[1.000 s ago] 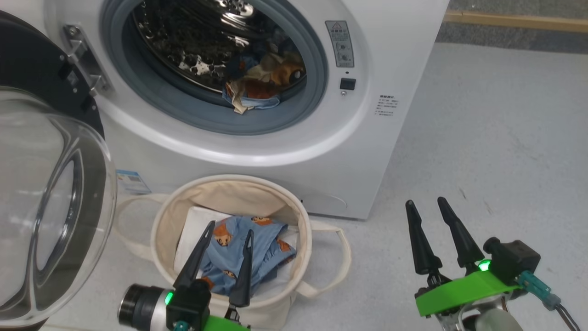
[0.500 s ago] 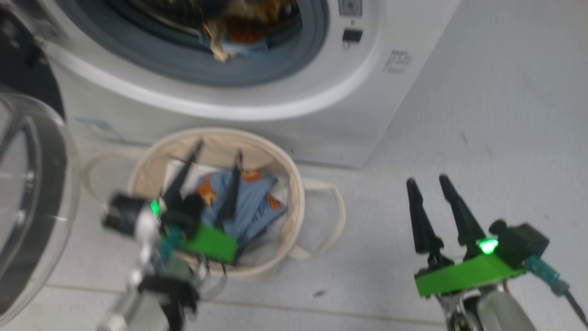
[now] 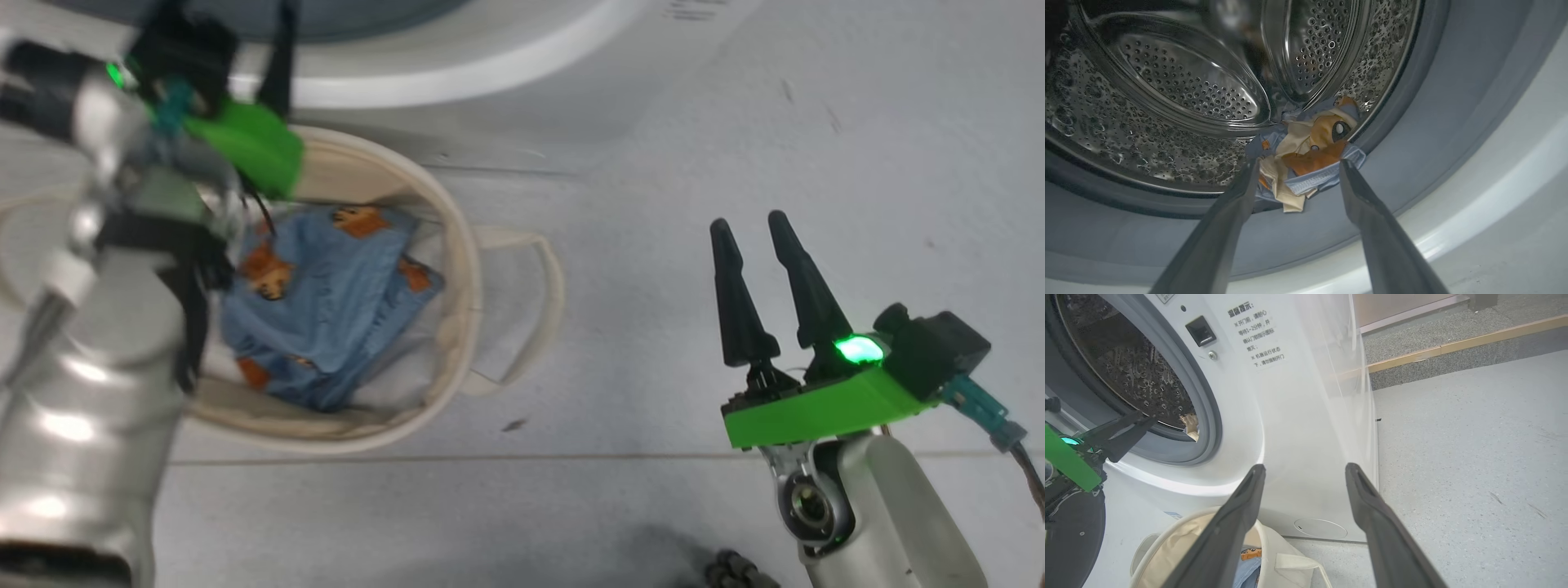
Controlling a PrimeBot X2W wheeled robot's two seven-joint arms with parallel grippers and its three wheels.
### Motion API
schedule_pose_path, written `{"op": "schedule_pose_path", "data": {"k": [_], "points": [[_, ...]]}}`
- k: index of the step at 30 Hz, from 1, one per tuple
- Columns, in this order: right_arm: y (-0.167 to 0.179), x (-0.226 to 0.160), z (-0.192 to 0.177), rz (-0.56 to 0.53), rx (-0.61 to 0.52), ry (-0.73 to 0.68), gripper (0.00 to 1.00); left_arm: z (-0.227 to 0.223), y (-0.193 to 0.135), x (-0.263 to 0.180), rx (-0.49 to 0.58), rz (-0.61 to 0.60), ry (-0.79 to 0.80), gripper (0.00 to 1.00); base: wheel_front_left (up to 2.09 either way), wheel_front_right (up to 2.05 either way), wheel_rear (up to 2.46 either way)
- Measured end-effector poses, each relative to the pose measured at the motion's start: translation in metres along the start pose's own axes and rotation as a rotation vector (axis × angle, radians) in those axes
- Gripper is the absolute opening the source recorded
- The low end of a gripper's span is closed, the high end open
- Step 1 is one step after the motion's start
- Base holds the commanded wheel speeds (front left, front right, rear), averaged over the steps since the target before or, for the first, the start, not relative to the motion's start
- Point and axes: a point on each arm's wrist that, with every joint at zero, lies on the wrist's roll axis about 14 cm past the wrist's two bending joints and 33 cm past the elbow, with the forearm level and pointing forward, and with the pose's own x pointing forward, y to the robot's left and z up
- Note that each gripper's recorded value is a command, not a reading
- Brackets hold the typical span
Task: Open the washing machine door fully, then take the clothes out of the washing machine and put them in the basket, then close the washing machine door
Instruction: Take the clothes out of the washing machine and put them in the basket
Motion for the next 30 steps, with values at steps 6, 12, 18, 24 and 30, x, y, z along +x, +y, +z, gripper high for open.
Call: {"op": "schedule_pose_path", "data": {"k": [6,12,18,24,30], "points": [[-0.017,0.000,-0.003,-0.045,-0.002,0.009,1.00,-0.007,0.002,0.043,-0.012,-0.005,0.056,1.00,0.00,0.00,0.00],[-0.028,-0.002,-0.005,-0.073,-0.011,0.020,1.00,-0.020,0.006,0.068,-0.024,0.002,0.124,1.00,0.00,0.00,0.00],[-0.035,-0.005,-0.007,-0.095,-0.015,0.031,1.00,-0.040,-0.004,0.080,-0.046,-0.023,0.199,1.00,0.00,0.00,0.00],[-0.039,-0.005,-0.012,-0.103,-0.022,0.044,1.00,-0.051,-0.005,0.089,-0.039,-0.013,0.241,1.00,0.00,0.00,0.00],[-0.041,-0.001,-0.010,-0.104,-0.019,0.036,1.00,-0.060,-0.008,0.096,-0.011,-0.001,0.243,1.00,0.00,0.00,0.00]]}}
